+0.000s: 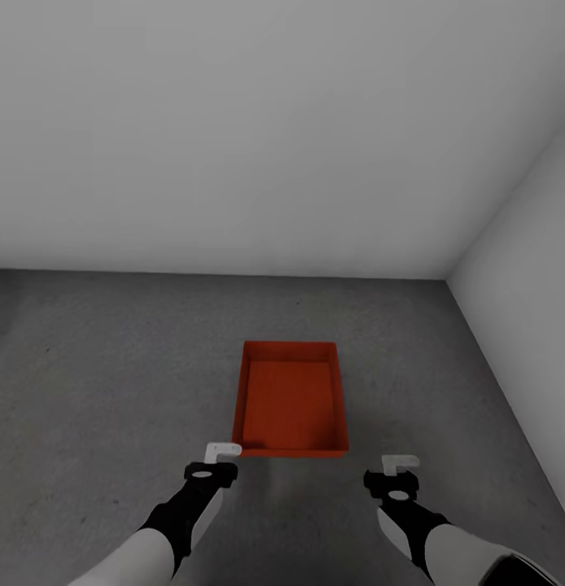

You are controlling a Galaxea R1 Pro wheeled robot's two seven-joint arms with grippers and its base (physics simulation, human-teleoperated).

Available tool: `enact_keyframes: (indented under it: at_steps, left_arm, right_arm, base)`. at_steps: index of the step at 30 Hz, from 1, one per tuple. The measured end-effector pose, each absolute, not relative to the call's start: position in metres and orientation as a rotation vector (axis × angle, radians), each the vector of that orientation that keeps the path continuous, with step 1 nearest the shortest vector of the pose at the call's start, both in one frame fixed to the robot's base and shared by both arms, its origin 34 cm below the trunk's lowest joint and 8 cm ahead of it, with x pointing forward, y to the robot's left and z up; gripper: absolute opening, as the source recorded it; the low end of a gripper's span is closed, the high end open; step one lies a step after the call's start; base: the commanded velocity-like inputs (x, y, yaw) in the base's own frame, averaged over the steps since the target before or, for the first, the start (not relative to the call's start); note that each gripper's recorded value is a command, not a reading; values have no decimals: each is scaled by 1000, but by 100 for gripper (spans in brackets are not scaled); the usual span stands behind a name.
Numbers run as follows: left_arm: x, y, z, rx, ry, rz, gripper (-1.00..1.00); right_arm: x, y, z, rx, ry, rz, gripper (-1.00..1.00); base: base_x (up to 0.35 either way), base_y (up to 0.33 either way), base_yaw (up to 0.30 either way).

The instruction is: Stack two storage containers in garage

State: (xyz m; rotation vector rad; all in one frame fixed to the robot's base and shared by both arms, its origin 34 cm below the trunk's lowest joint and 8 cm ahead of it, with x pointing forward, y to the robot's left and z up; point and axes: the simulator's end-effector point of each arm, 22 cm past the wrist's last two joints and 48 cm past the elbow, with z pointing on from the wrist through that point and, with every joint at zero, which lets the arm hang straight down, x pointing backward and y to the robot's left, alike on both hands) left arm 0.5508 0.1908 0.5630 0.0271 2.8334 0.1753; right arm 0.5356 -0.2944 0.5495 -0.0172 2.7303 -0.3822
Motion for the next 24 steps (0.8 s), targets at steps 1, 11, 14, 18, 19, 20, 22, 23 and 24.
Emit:
enact_keyframes:
  at_steps: [1,11,14,18,19,20,22,23,24]
  left_arm:
    - [551,191,564,27,2833,175,100]
    - [544,191,564,34,2848,177,100]
    - [536,192,562,38,2864,182,100]
    - [514,195,555,37,2910,189,100]
    - [510,196,554,36,2919,190,100]
    - [501,197,551,33,2938,194,100]
    - [478,203,545,21,2986,206,100]
    - [466,206,543,8,3012,211,100]
    - [455,210,540,-10,3035,217,100]
  right_arm:
    - [533,-295,549,-20,2735,-383,100]
    - [538,-281,551,-39,2743,-306,100]
    - [537,-269,552,-39,2747,-282,100]
    - [508,-252,546,-45,2785,-251,100]
    - [502,-250,545,-47,2792,-249,100]
    - [490,-248,542,-48,2807,-245,100]
    - [469,-244,539,-53,2834,-238,100]
    - [461,-241,538,-54,2844,-234,100]
    - [453,-238,537,-55,2854,-230,100]
  base:
    - [0,0,0]
    - [0,0,0]
    - [0,0,0]
    - [0,0,0]
    - [0,0,0]
    - [0,0,0]
    - [0,0,0]
    - [0,0,0]
    - [0,0,0]
